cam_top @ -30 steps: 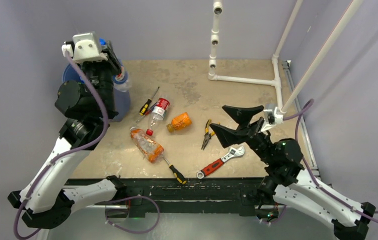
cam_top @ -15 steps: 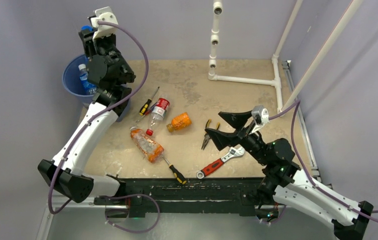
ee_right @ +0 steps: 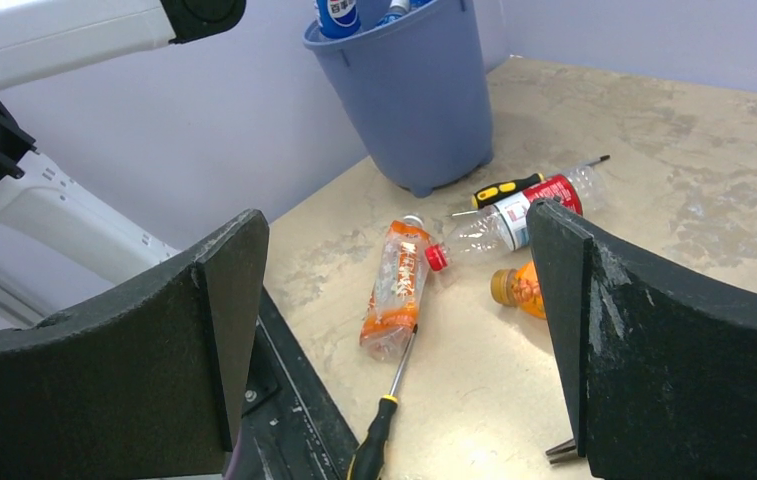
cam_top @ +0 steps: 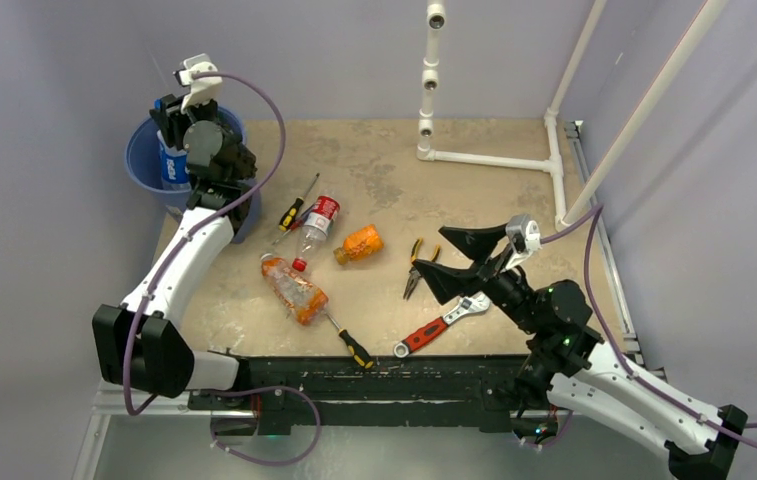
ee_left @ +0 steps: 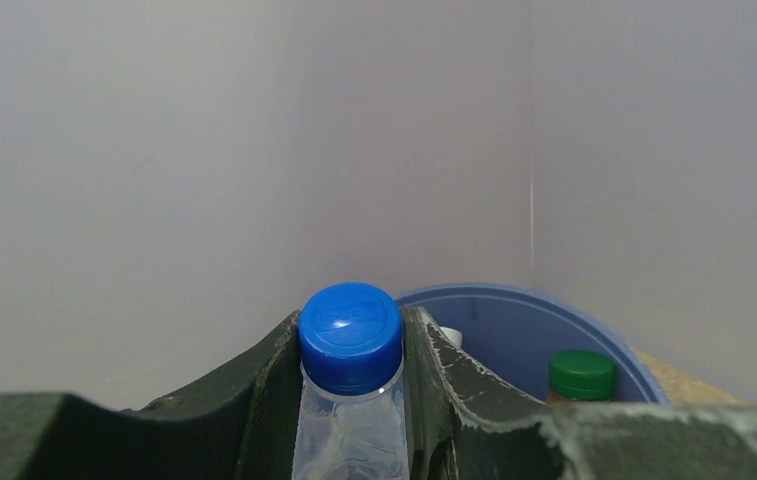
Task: Put the plastic bottles in the bin
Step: Place the plastic bottle in the trash bin.
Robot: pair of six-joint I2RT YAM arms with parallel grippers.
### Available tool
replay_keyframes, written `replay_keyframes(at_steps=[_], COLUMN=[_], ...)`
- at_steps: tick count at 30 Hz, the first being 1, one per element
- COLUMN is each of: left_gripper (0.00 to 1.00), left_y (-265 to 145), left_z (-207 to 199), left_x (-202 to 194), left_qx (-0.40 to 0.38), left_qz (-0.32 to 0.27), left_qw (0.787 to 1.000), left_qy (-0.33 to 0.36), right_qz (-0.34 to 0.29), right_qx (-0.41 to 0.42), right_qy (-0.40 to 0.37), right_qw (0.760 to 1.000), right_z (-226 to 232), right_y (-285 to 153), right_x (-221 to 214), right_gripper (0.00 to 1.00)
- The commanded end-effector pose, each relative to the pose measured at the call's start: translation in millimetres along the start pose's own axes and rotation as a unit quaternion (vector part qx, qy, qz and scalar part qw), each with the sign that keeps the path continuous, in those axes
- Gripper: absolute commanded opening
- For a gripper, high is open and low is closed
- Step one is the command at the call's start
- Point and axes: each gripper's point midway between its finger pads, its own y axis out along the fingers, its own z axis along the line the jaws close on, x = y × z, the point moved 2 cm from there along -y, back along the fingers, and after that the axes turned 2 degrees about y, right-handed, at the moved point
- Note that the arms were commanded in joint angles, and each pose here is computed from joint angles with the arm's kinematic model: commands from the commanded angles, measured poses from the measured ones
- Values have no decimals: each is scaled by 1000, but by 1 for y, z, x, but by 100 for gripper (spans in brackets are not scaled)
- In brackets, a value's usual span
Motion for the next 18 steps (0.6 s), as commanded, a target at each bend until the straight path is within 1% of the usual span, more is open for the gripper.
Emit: replay_keyframes(at_steps=[1,6,9,13,18], left_gripper=[0,0,0,0,0], left_y=[5,7,3,-3,-4], left_z=[-3,-19,-22,-20,-14], left_x=[-14,-60,-79,-95,-101], left_qx=[-1,-22,-27,-26,-23], left_qz=[7,56,75,89,93], left_qw=[998,996,994,992,990], left_qy=[-58,-68,-73,-79,-103], right_qz=[-4,-2,-3,-2,-1], right_qx=[7,-1,-2,-3,-2], right_qy=[1,0,0,0,0], right_qw=[1000,1000,1000,1000,1000], right_z=[2,-1,-1,-1,-1], right_y=[0,-1,-2,-2,-2], right_x=[-1,-3,-1,-2,-3], right_gripper=[99,99,99,99,99])
